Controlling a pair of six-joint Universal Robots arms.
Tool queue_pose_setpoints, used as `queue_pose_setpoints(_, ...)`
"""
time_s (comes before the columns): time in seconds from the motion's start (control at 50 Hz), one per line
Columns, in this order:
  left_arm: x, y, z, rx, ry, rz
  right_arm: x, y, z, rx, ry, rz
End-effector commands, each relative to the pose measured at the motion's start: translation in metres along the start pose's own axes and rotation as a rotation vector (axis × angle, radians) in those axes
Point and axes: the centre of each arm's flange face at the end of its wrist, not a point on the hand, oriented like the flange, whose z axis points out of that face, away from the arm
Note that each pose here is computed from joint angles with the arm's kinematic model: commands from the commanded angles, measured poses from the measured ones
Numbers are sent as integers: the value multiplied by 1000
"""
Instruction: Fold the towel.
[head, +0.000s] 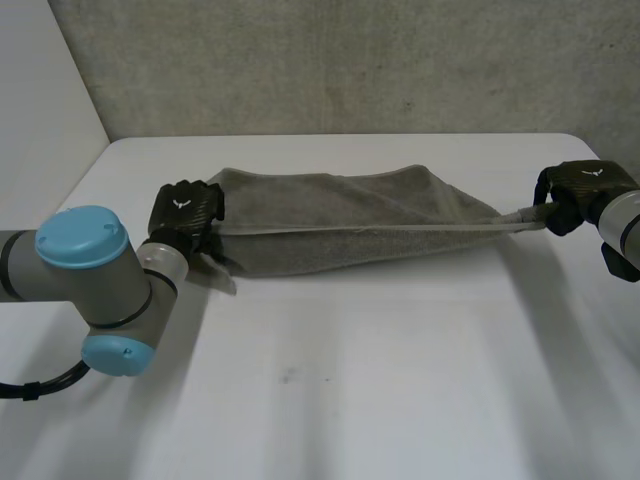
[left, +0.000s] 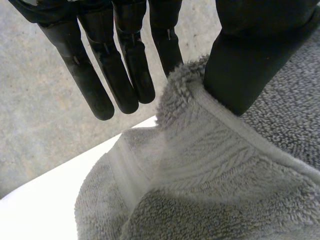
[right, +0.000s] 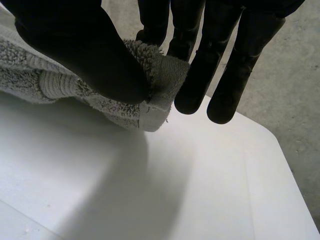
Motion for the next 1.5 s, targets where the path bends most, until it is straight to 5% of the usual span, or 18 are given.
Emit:
queue_pose_setpoints(0.02,0,7,-3,-54,-1,9,-1,1,1,0,0,-6)
queue_pose_setpoints(0.36,-12,-51,-44,-135,19,119,5,-34,-16,86,13,-45)
queue_pose_setpoints(0.62,-28,-160,-116,-248,61,243,14,-124,-104,145,62,-329)
queue_pose_setpoints(0.8,-24,-141,-124,-374,121,298,6,-96,-100,0,-8,-319)
queue_pose_setpoints(0.98,-11,-54,-59,-522,199,305,-20,-28,-25,-208,-104,-430)
queue_pose_setpoints(1.08,-15,-60,-9,-376,151,328,-30,-44,15,-87,-22,-432)
queue_pose_setpoints(1.12,-18,-75,8,-285,120,334,-21,-79,37,106,70,-388)
queue_pose_setpoints(1.16,-27,-121,40,-34,31,342,-17,-103,43,223,117,-360)
queue_pose_setpoints(1.32,-49,-259,53,604,-155,263,12,-233,-9,832,290,-162)
queue_pose_setpoints(1.4,-50,-280,43,687,-155,201,13,-248,-26,891,283,-124)
queue_pose_setpoints(1.5,-46,-250,42,541,-99,135,6,-230,-23,752,227,-119)
